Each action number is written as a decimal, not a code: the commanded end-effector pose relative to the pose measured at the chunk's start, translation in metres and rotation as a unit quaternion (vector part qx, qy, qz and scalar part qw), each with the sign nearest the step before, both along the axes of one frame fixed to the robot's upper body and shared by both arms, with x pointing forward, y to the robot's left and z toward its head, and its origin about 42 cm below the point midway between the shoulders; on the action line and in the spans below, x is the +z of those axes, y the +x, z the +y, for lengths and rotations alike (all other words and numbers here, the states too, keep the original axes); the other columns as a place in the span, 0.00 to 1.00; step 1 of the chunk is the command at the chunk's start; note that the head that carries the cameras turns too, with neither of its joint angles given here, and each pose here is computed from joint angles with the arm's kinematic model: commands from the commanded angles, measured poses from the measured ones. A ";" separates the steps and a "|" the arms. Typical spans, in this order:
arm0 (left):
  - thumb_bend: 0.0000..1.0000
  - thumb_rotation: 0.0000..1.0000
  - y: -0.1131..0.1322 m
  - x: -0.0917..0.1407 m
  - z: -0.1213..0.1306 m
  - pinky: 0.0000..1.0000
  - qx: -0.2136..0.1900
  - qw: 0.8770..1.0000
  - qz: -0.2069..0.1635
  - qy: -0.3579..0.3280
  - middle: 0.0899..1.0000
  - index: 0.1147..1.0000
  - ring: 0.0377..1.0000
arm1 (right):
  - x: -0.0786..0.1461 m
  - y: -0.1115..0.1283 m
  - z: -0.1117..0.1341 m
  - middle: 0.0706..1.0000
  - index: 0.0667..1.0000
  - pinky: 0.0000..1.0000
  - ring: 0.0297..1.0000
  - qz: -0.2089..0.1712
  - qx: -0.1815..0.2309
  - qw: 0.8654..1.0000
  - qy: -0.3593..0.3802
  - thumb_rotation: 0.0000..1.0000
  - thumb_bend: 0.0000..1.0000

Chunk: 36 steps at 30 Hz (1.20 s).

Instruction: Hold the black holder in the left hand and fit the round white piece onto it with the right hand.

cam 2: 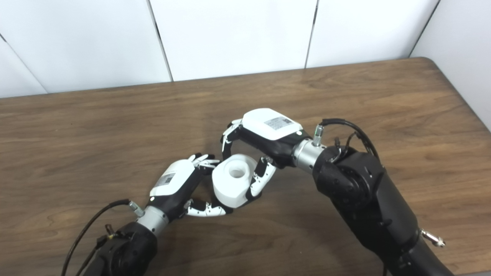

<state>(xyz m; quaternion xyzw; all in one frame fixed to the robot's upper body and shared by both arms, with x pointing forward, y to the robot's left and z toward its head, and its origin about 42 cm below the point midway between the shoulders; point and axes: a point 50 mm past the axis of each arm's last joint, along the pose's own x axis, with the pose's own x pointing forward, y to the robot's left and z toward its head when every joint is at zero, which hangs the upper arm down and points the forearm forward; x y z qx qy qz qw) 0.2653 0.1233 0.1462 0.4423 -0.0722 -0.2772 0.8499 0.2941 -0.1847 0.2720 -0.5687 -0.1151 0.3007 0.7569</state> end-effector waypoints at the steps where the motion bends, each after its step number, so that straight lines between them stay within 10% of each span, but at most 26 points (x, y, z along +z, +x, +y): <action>1: 0.51 0.06 -0.005 0.001 -0.006 1.00 -0.024 1.000 0.013 0.004 0.82 0.42 0.93 | -0.010 0.000 -0.001 0.77 0.44 0.83 0.89 0.020 -0.007 1.000 -0.019 0.14 0.53; 36: 0.51 0.06 -0.005 0.001 -0.006 1.00 -0.026 1.000 0.014 0.002 0.82 0.42 0.93 | -0.020 0.012 0.012 0.77 0.44 0.86 0.88 0.015 -0.005 0.999 -0.045 0.14 0.53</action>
